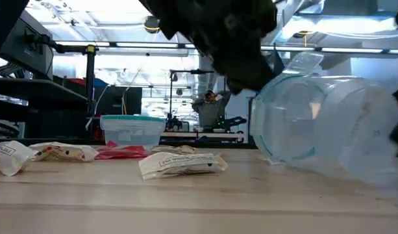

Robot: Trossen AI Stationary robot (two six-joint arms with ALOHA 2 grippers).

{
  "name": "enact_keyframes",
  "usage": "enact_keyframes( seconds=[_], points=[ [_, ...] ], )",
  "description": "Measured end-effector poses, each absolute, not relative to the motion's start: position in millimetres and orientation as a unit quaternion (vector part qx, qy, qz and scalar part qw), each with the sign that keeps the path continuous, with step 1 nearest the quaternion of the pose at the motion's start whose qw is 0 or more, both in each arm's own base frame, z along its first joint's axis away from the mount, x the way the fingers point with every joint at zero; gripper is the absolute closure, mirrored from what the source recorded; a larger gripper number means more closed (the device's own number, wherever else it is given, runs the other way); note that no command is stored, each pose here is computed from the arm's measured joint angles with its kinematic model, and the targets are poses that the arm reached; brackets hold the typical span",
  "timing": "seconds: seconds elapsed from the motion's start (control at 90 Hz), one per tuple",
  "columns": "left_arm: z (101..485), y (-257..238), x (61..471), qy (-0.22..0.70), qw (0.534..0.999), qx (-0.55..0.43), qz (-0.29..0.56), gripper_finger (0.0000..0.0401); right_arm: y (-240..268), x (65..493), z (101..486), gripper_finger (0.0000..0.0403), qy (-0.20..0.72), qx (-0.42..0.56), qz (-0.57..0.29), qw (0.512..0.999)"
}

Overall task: Sort candy
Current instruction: Open the center transparent bin

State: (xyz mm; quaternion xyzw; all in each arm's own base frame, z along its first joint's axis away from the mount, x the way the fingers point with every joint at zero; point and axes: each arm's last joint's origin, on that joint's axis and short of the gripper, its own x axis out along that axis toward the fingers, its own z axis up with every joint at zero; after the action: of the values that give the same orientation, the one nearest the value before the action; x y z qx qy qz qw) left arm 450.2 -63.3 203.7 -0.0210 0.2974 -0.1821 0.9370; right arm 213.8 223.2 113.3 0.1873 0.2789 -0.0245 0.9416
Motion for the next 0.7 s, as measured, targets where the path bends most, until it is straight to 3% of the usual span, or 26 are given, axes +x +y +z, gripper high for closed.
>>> enact_keyframes(
  seconds=[0.444,0.7],
  points=[
    [225.9,-80.6,457.4,0.249,0.945,-0.012,-0.212,0.0389,179.8,236.3,101.5,0.0207,0.325,0.092,-0.108,0.935],
    [226.0,-75.8,457.2,0.265,0.944,-0.014,-0.197,0.0389,167.1,243.9,100.4,0.0207,0.332,0.092,-0.129,0.930]
  ],
)
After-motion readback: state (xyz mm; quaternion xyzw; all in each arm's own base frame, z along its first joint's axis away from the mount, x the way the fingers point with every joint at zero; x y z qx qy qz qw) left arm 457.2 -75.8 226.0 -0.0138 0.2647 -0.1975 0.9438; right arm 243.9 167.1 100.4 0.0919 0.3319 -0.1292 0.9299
